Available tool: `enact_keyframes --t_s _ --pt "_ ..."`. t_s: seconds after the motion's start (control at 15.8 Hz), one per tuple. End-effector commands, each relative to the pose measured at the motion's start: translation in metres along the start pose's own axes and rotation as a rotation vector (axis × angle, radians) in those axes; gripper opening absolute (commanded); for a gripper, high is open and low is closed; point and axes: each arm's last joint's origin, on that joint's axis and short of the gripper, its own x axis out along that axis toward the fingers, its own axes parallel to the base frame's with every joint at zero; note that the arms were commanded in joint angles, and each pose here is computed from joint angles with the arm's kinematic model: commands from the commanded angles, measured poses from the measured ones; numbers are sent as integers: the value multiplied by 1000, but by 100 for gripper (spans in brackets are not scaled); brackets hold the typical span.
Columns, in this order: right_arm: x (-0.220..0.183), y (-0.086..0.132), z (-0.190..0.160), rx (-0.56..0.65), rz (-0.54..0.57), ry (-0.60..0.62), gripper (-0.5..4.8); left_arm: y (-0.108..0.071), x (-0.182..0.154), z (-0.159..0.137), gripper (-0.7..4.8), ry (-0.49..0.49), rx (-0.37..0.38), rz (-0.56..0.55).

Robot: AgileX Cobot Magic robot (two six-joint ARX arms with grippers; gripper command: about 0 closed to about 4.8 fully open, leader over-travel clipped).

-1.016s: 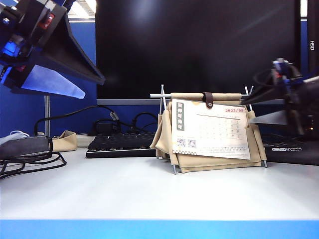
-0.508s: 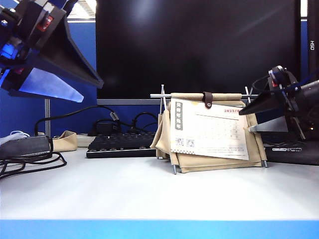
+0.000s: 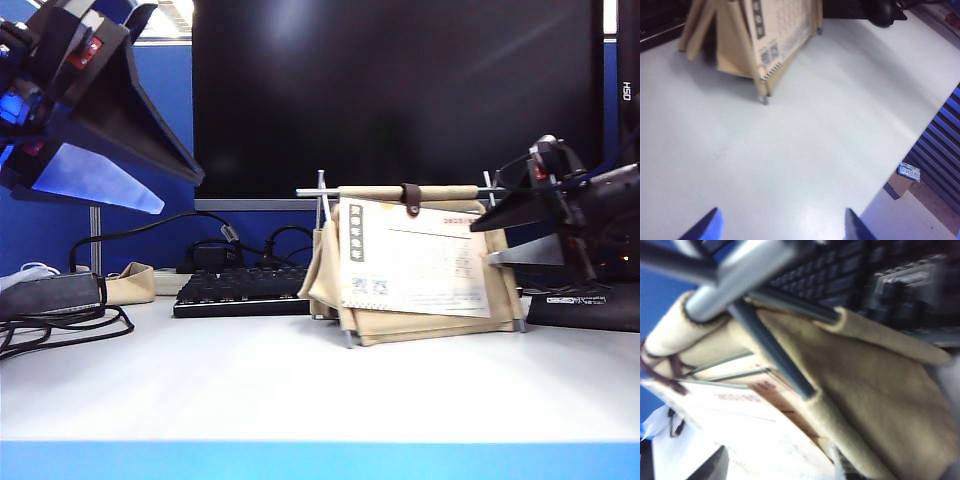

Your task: Turn one page of the calendar.

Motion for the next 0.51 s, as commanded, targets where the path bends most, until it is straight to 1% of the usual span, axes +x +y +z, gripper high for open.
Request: enact_keyframes --t_s 0.06,0.25,0.51 --pt "1 5 12 -50 34 -18 274 -1 -1 3 323 -14 9 -22" --pt "3 9 18 -59 63 -12 274 -1 -1 3 323 -15 9 -22" --pt "9 13 15 -63 105 13 274 -1 -1 3 323 -15 9 -23"
